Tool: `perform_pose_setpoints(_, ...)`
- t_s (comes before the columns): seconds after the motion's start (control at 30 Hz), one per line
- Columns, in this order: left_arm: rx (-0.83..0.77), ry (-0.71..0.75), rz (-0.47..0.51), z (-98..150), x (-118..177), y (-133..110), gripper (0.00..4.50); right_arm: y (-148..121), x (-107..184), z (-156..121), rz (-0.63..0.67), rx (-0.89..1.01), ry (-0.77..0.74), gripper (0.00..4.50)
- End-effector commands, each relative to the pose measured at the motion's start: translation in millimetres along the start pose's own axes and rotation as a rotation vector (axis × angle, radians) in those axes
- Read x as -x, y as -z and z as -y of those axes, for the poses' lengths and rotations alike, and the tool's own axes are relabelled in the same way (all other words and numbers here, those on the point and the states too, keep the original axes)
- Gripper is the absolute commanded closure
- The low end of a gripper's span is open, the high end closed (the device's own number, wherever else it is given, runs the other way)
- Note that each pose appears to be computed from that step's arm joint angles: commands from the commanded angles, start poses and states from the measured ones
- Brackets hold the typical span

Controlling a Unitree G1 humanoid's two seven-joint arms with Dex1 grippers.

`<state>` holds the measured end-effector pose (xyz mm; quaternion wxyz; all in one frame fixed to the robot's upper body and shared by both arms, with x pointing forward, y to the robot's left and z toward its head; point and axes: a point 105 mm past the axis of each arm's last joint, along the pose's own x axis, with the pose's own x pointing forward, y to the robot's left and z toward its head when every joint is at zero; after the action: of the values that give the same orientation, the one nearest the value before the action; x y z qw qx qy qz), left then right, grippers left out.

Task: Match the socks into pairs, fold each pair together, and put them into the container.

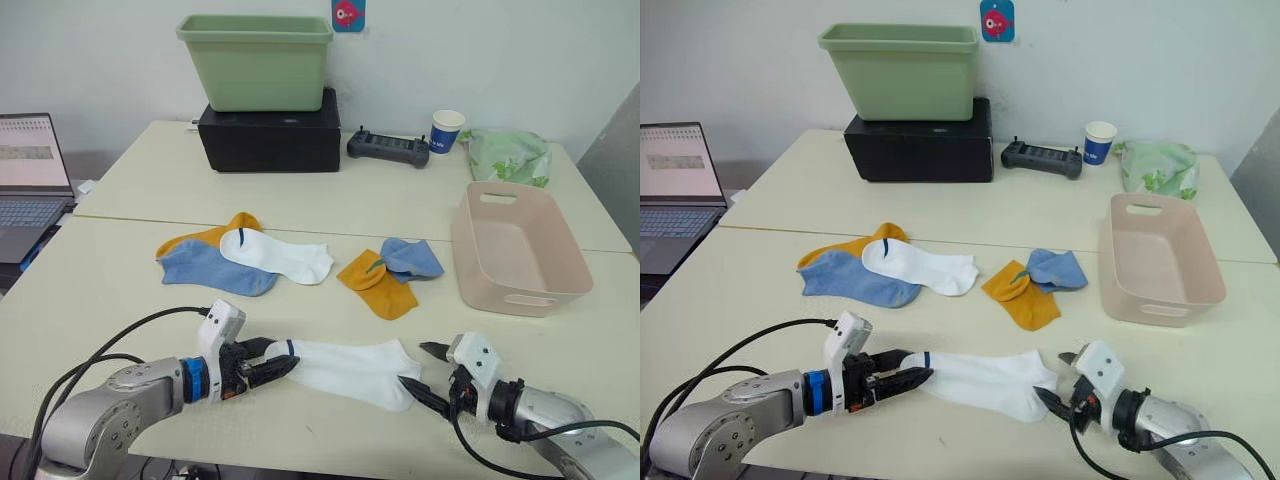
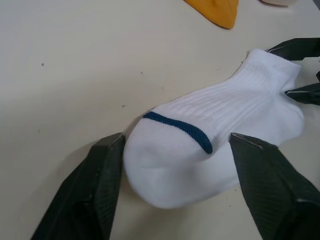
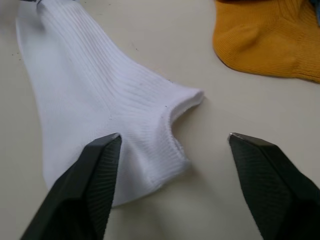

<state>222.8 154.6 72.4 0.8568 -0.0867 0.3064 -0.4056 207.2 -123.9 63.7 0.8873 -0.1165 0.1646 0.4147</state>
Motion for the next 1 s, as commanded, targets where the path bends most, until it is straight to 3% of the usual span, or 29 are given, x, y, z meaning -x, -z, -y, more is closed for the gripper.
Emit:
perform_pose_setpoints(0.03,0.041,0.06,-0.107,10.2,-6.4,22.9,2.41,-8.3,-1.6,-3.8,0.031,0.053,-0.02,2.36)
perform_pose_setpoints(0.23,-0.035,0.078,-0.155,15.3,-0.4,33.2,4.15,-11.2,-0.6,-10.6,0.041,0.065,-0.058,4.44)
perform_pose_setpoints(0.27,-0.044,0.08,-0.152,15.7,1.6,33.3,4.49,-12.8,0.4,-12.1,0.047,0.062,-0.067,4.5)
perform_pose_setpoints(0.5,-0.057,0.063,-0.118,15.4,18.3,29.7,4.49,-20.4,12.6,-29.4,0.054,0.02,-0.165,4.5)
perform_pose_setpoints(0.7,-0.062,0.044,-0.161,18.8,31.1,44.4,4.49,-12.3,24.4,-47.5,-0.011,-0.008,-0.241,4.5)
perform_pose_setpoints(0.93,-0.105,0.029,-0.181,15.8,27.8,53.1,4.49,-4.1,19.9,-44.5,-0.044,0.006,-0.199,4.5)
perform_pose_setpoints(1.0,-0.102,0.03,-0.135,15.4,23.9,46.1,4.49,-3.7,16.1,-39.4,-0.042,-0.002,-0.17,4.5)
